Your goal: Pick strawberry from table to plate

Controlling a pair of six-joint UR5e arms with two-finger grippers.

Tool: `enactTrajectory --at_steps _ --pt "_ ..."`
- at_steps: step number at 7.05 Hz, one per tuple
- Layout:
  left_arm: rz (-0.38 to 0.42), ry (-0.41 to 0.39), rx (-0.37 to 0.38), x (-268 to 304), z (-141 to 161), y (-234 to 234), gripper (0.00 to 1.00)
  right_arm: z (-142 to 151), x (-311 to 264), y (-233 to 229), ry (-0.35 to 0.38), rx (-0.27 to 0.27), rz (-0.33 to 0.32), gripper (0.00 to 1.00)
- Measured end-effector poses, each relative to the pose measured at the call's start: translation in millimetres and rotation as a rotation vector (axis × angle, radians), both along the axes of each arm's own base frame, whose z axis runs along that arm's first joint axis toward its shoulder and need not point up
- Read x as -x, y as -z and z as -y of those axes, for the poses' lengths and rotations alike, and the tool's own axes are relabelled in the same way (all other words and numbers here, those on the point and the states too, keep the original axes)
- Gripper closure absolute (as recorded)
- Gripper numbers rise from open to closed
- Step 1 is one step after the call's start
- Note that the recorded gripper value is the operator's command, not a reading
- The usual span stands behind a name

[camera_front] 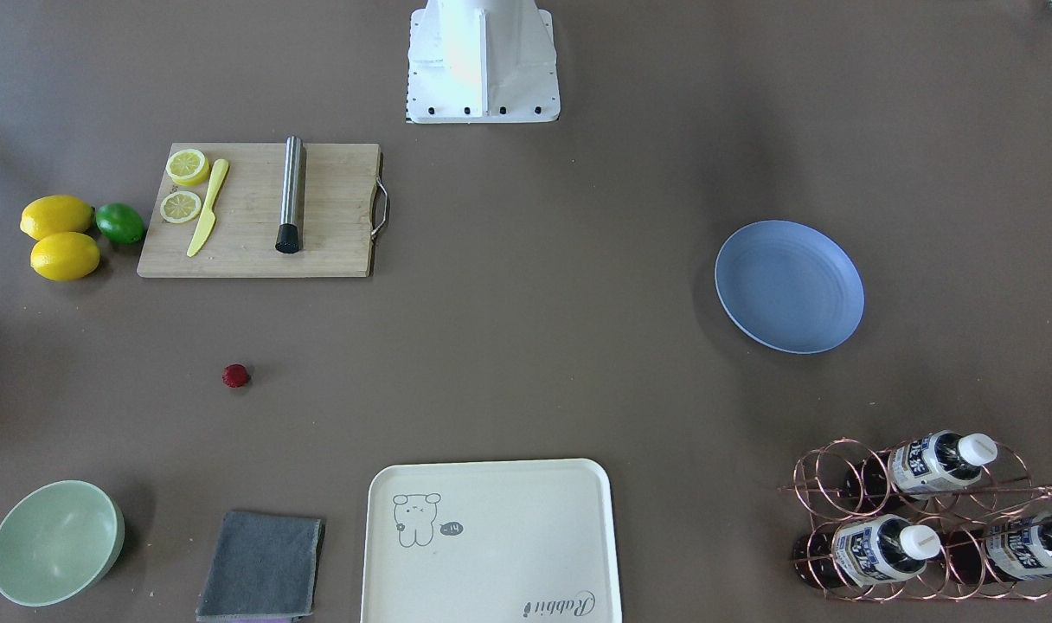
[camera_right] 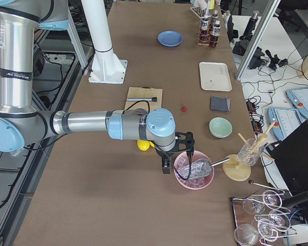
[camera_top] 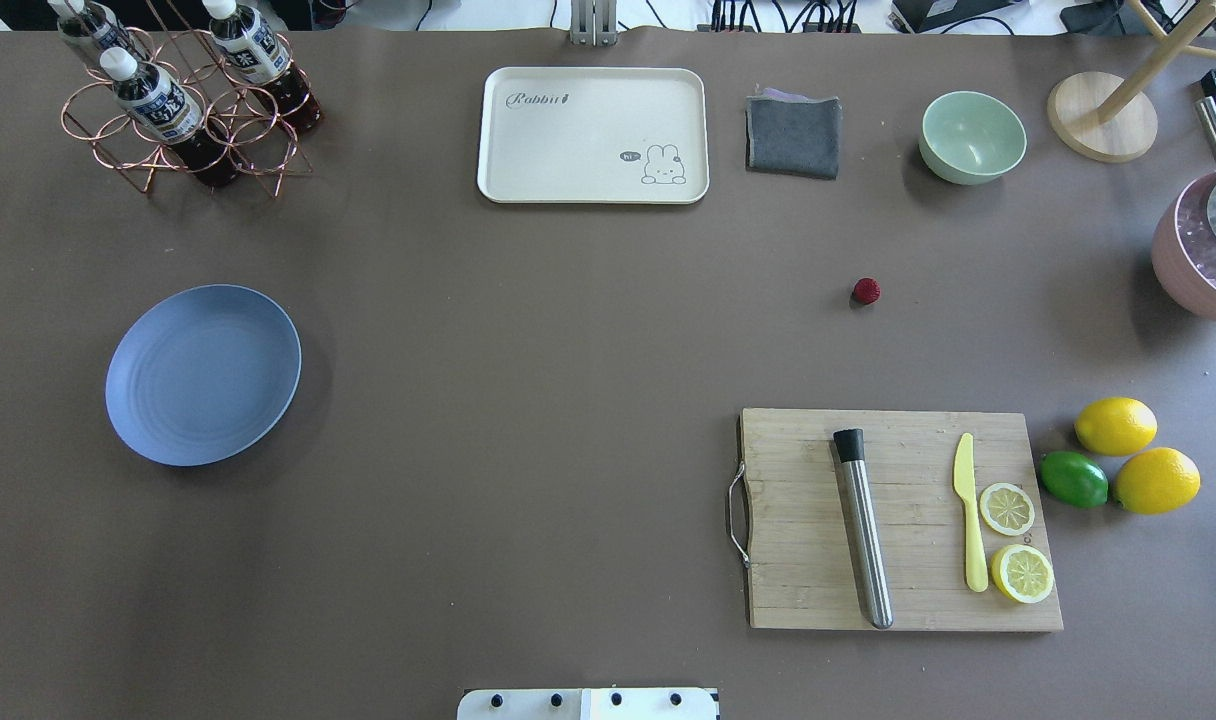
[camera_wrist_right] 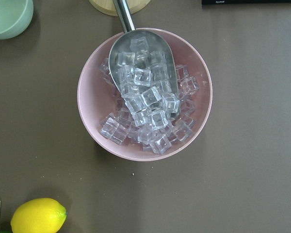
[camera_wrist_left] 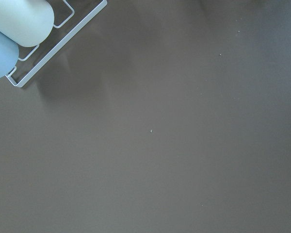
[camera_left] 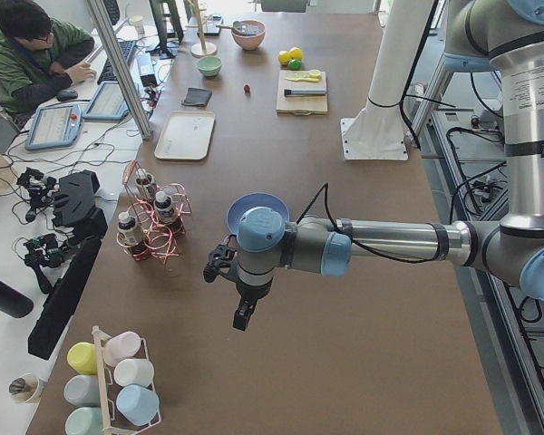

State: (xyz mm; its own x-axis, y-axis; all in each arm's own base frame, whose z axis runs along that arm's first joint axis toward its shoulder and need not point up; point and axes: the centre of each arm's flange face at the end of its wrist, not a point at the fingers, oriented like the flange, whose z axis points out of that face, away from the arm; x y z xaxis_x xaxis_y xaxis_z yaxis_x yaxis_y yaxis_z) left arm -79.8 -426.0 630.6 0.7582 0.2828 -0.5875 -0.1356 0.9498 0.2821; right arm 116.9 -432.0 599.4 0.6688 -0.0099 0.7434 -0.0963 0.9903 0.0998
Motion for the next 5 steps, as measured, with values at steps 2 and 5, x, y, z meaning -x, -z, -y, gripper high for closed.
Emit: enactTrajectory --at_steps 2,5 --pt "-0.001 0.001 -0.002 -0.3 0.0 1.9 0.02 1.6 -0.1 1.8 0.0 -0.003 -0.001 0.0" --pt "-0.001 0.002 0.003 -0.1 -1.0 -0.4 0.02 7.8 -0.9 5.8 0.0 -0.008 -0.003 0.0"
